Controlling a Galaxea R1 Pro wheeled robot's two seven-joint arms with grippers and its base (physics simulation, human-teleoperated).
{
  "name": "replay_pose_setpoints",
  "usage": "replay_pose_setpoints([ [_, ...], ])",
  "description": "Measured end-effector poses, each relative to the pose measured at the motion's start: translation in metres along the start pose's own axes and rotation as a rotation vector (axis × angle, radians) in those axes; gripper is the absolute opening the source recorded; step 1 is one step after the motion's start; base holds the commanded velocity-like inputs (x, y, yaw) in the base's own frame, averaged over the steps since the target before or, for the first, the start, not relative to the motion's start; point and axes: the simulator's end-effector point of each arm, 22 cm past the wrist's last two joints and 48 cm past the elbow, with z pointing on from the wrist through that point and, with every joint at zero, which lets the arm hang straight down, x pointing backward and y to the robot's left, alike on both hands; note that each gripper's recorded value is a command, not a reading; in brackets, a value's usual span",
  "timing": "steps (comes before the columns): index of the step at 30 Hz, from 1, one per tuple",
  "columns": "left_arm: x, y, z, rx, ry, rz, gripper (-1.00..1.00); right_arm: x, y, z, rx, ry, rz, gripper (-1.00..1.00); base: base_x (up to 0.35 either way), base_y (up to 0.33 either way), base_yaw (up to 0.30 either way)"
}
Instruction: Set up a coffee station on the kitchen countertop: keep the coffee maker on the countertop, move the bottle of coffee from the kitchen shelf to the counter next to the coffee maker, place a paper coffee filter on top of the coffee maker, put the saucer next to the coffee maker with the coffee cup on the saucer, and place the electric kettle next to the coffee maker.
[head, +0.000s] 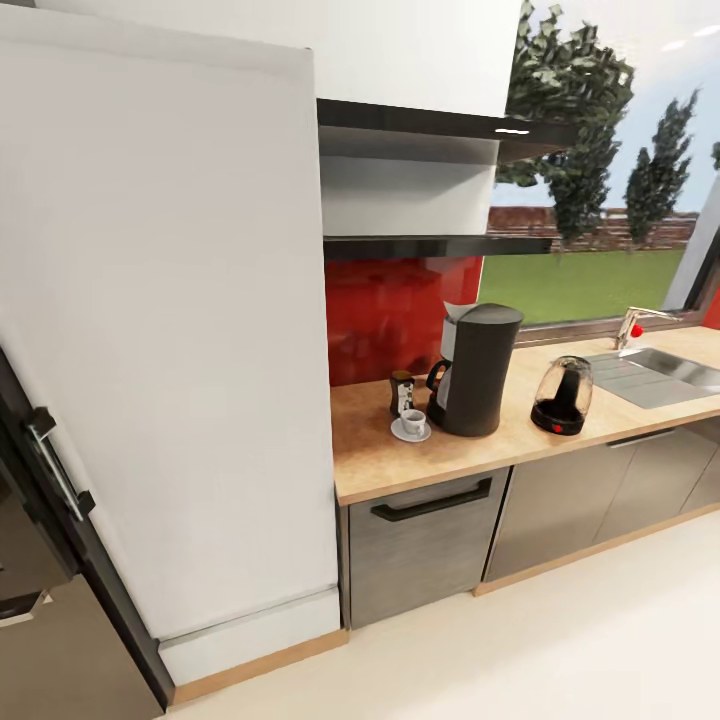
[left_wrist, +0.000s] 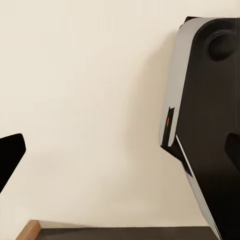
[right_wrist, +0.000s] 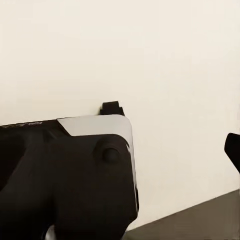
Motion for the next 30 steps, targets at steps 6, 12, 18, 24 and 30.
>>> replay_pose_setpoints([
  [6,0.004,0.001,0.0,-0.001,0.018,-0.001,1.0,0.043,0.027,0.003,-0.048,0.094,-0.033,1.0,0.0,0.0,0.0],
  [12,0.033,0.006,-0.003,-0.013,0.151,-0.009,1.0,0.081,0.034,0.0,-0.056,0.228,-0.051,1.0,0.0,0.0,0.0],
  [18,0.043,0.014,-0.005,-0.065,0.197,-0.008,1.0,0.095,0.044,-0.001,-0.068,0.255,-0.06,1.0,0.0,0.0,0.0],
  [24,0.044,0.016,-0.005,-0.075,0.2,-0.007,1.0,0.096,0.045,-0.001,-0.068,0.256,-0.062,1.0,0.0,0.0,0.0],
  [30,0.044,0.016,-0.005,-0.076,0.199,-0.004,1.0,0.103,0.043,0.0,-0.065,0.259,-0.059,1.0,0.0,0.0,0.0],
])
